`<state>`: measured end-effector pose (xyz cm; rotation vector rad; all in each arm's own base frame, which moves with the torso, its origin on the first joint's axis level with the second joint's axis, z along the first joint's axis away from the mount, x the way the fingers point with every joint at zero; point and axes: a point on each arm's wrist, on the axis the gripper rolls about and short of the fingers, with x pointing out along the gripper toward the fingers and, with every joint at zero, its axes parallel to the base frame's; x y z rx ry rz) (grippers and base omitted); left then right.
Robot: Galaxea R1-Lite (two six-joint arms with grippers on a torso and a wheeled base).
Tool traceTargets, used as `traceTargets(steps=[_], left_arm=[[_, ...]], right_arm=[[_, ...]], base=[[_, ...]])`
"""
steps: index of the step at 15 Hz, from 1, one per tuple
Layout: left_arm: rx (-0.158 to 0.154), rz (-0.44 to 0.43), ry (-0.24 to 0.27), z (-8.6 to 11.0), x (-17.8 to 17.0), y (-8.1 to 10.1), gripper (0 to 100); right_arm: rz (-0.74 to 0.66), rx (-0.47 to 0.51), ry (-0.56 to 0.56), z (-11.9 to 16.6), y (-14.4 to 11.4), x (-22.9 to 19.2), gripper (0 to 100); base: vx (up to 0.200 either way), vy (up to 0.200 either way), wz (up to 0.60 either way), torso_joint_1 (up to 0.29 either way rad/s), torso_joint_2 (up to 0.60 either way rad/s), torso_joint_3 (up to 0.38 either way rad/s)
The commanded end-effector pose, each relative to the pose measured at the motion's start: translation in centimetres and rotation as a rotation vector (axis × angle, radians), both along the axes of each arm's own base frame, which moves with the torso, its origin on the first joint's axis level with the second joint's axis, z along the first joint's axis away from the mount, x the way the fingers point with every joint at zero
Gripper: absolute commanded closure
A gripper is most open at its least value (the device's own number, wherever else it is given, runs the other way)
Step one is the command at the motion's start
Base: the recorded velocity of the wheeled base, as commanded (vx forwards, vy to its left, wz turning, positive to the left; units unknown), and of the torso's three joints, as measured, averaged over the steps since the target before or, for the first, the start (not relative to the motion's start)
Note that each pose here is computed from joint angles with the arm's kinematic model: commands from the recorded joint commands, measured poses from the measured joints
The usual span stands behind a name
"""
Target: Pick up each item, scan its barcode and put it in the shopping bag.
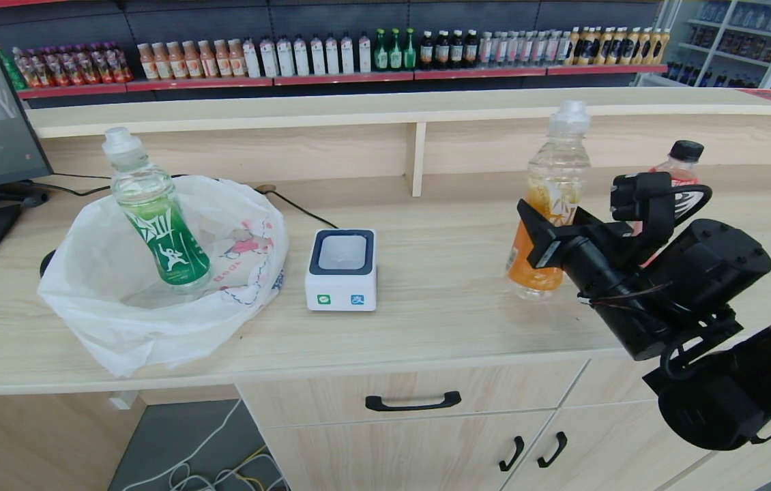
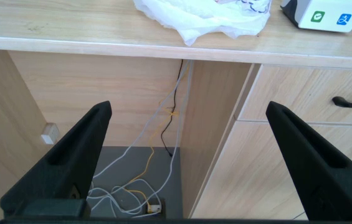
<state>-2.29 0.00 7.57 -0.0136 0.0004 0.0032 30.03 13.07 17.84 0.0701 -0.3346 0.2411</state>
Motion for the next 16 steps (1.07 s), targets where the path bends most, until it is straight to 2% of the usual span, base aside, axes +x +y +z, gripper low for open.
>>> traceTargets(steps=[1, 7, 16], left_arm=[[0.000, 0.001, 0.001, 0.0, 0.0, 0.0, 0], [0.000, 0.001, 0.000, 0.0, 0.0, 0.0, 0], [0.000, 0.000, 0.000, 0.0, 0.0, 0.0, 0]], right_arm=[[0.004, 0.013, -0.029, 1.2, -0.3, -1.0, 100], [0.059, 0.050, -0.107, 4.3, -0.8, -5.6, 100], [0.121, 0.076, -0.155, 5.7, -1.9, -10.8, 100]], base=[[0.000, 0.000, 0.00, 0.000, 0.00, 0.000], [0.000, 0.000, 0.00, 0.000, 0.00, 0.000], [0.000, 0.000, 0.00, 0.000, 0.00, 0.000]])
